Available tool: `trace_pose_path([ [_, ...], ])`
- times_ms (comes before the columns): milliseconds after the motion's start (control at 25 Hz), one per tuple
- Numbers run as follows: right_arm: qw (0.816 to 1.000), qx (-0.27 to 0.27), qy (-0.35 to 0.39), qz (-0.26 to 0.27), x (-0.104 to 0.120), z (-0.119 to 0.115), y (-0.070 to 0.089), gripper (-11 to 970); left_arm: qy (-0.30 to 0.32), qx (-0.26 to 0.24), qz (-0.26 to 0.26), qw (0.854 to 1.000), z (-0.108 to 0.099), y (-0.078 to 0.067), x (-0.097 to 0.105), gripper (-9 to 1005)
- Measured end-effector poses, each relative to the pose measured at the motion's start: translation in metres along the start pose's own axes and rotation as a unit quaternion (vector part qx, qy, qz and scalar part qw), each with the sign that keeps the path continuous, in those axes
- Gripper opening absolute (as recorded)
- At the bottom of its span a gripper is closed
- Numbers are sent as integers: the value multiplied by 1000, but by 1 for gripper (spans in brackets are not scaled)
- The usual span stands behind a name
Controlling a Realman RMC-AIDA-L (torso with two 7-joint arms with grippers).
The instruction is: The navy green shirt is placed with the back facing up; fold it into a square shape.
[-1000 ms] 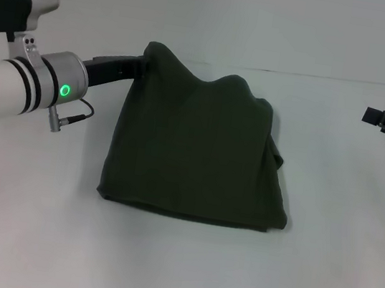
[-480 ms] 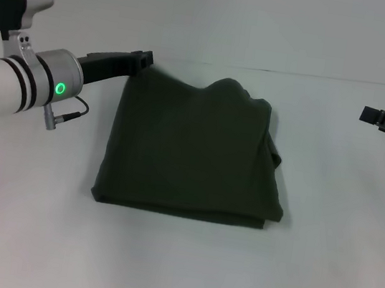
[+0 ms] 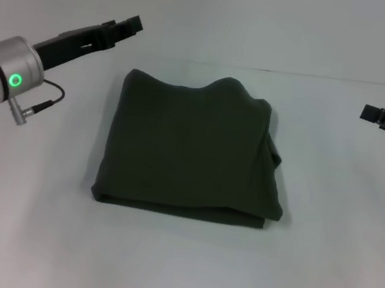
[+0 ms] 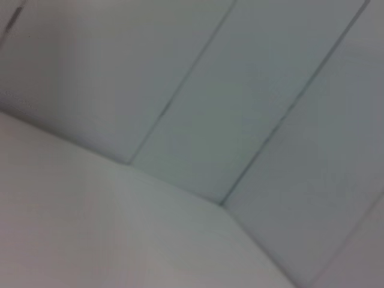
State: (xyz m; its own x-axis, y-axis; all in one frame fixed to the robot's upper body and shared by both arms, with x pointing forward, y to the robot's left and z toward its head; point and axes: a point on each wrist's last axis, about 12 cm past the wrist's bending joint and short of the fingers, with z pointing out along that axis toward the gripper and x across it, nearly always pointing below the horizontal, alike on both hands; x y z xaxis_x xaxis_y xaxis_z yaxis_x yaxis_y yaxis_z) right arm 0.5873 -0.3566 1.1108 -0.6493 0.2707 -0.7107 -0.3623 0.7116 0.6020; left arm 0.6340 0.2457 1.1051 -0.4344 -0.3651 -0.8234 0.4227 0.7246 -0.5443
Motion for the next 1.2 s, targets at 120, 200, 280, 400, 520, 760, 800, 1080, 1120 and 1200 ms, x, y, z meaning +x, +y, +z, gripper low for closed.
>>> trace_pose_path([
  [120, 1000, -1, -1, -3, -1, -1, 0, 836, -7, 47, -3, 999, -14, -5, 2, 449],
  [200, 1000, -4, -1, -11, -2, -2, 1, 836, -6, 77, -3, 997, -22, -8, 5, 544],
  [280, 1000, -15, -5, -23, -3, -3, 3, 836, -5, 106, 0, 994, -32, -11, 7, 639],
  [400, 998, -46, -12, -46, -1, -6, 9, 836, -4, 141, 5, 990, -45, -16, 9, 763],
  [520, 994, -81, -17, -78, 6, -9, 16, 836, -3, 199, 20, 980, -68, -23, 14, 877],
  [760, 976, -147, -18, -157, 33, -1, 34, 836, -9, 255, 76, 964, -105, -27, 31, 905],
  [800, 973, -156, -19, -171, 38, 1, 37, 835, -12, 259, 85, 962, -111, -26, 33, 904],
  [1080, 957, -189, -31, -216, 61, 9, 50, 835, -12, 261, 123, 958, -145, -23, 54, 902],
  [1120, 956, -193, -32, -219, 63, 9, 51, 835, -8, 257, 126, 958, -149, -22, 57, 902],
  [1200, 954, -199, -32, -224, 65, 10, 53, 835, 2, 256, 129, 958, -151, -21, 61, 903],
])
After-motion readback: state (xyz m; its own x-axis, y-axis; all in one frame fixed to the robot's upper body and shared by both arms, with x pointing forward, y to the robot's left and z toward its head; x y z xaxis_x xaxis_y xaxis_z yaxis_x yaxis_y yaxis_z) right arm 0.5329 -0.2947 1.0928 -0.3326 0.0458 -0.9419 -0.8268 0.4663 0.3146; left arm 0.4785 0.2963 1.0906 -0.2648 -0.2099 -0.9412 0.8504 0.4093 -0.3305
